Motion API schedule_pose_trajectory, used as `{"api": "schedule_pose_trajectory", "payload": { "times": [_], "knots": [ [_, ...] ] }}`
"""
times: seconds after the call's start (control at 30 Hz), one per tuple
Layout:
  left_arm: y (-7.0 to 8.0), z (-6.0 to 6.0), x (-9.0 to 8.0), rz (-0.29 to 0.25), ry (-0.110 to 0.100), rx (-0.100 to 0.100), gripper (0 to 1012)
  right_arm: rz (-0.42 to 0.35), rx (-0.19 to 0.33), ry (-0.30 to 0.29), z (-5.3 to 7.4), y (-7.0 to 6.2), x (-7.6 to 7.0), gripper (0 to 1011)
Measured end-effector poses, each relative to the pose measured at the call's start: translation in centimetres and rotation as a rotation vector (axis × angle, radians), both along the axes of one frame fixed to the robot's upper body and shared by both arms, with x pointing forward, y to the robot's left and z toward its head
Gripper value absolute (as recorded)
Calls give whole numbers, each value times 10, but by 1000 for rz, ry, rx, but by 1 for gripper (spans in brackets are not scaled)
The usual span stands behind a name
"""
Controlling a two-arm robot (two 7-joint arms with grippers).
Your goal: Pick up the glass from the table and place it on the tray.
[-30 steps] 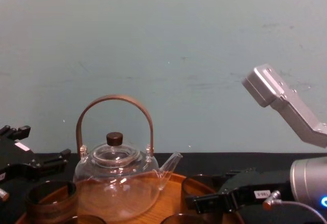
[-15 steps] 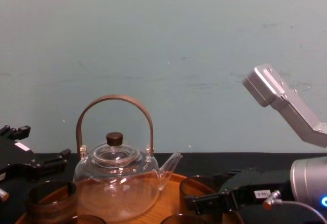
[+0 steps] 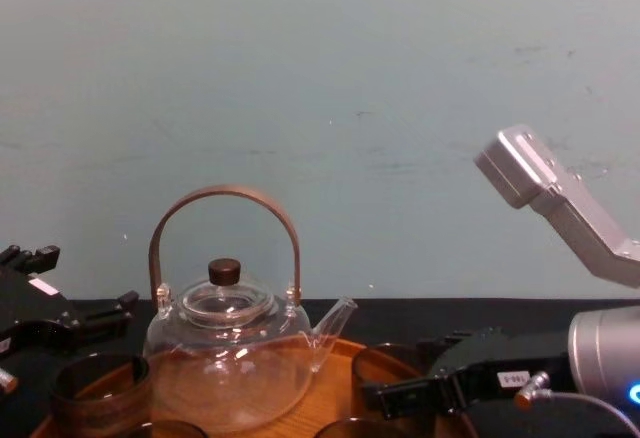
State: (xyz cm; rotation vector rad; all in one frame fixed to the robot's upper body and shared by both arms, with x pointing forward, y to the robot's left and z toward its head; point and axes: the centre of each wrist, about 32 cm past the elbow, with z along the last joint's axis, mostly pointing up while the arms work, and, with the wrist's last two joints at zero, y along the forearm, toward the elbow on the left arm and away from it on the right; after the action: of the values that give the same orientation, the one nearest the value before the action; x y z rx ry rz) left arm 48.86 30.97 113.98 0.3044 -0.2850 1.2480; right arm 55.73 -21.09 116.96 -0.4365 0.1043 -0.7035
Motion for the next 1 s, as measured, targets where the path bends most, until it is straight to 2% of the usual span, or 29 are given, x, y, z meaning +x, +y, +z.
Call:
{"api": "schedule_pose_trajectory", "payload": {
  "times": [0.13, 0.37, 0.63, 0.77, 0.8, 1.0],
  "knots": [
    [0, 0, 0, 0, 0, 0, 1002, 5, 14, 4, 1, -5, -2, 1002],
    [0, 0, 0, 0, 0, 0, 1001, 25, 32, 5, 4, -22, -12, 1002],
    [0, 0, 0, 0, 0, 0, 1001, 29, 42, -13, 13, -49, -29, 1002],
    [0, 0, 0, 0, 0, 0, 1001, 40, 60, -38, 18, -67, -40, 1002],
    [0, 0, 0, 0, 0, 0, 1001, 40, 60, -38, 18, -67, -40, 1002],
    [0, 0, 0, 0, 0, 0, 1001, 59, 87, -83, 24, -86, -52, 1002]
  ]
}}
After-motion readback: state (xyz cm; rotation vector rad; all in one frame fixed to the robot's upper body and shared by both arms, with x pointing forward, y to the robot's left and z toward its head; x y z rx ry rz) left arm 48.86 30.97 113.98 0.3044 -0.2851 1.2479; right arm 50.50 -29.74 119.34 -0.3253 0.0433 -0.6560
